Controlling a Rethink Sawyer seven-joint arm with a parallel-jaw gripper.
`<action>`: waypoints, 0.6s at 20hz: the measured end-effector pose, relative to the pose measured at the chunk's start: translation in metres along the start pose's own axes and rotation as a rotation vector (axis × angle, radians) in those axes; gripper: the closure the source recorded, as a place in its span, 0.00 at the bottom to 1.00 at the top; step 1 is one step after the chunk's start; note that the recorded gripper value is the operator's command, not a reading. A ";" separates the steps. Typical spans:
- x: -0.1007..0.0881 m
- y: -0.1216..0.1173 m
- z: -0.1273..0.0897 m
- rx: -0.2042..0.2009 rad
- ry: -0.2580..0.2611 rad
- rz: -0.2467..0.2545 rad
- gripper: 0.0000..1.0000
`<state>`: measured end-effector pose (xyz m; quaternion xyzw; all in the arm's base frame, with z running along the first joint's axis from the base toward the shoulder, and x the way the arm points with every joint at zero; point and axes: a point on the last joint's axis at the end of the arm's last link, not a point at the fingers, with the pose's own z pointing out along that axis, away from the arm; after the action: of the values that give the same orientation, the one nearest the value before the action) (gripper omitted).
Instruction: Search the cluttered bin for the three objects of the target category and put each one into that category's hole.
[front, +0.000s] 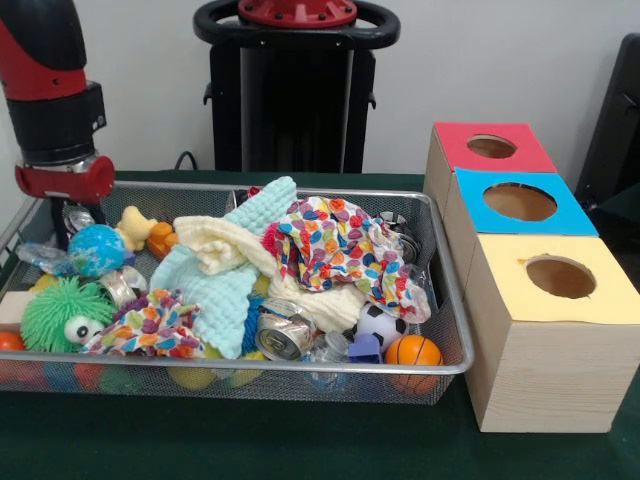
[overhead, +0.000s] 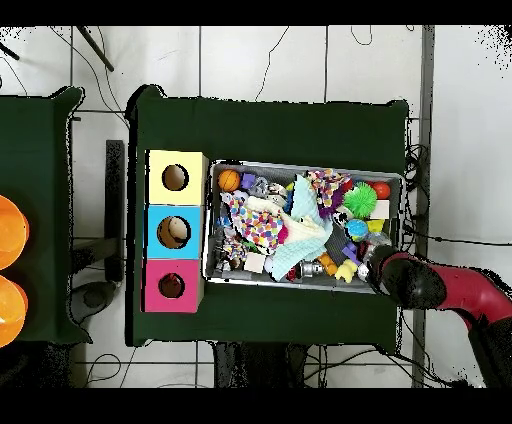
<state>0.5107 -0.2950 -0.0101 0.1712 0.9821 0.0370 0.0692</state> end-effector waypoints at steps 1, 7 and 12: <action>-0.002 -0.002 -0.003 0.006 -0.005 0.001 0.00; -0.017 -0.005 -0.024 0.041 -0.031 -0.001 0.00; -0.018 -0.003 -0.026 0.052 -0.030 -0.009 0.00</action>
<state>0.5224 -0.3048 0.0177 0.1692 0.9823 0.0085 0.0793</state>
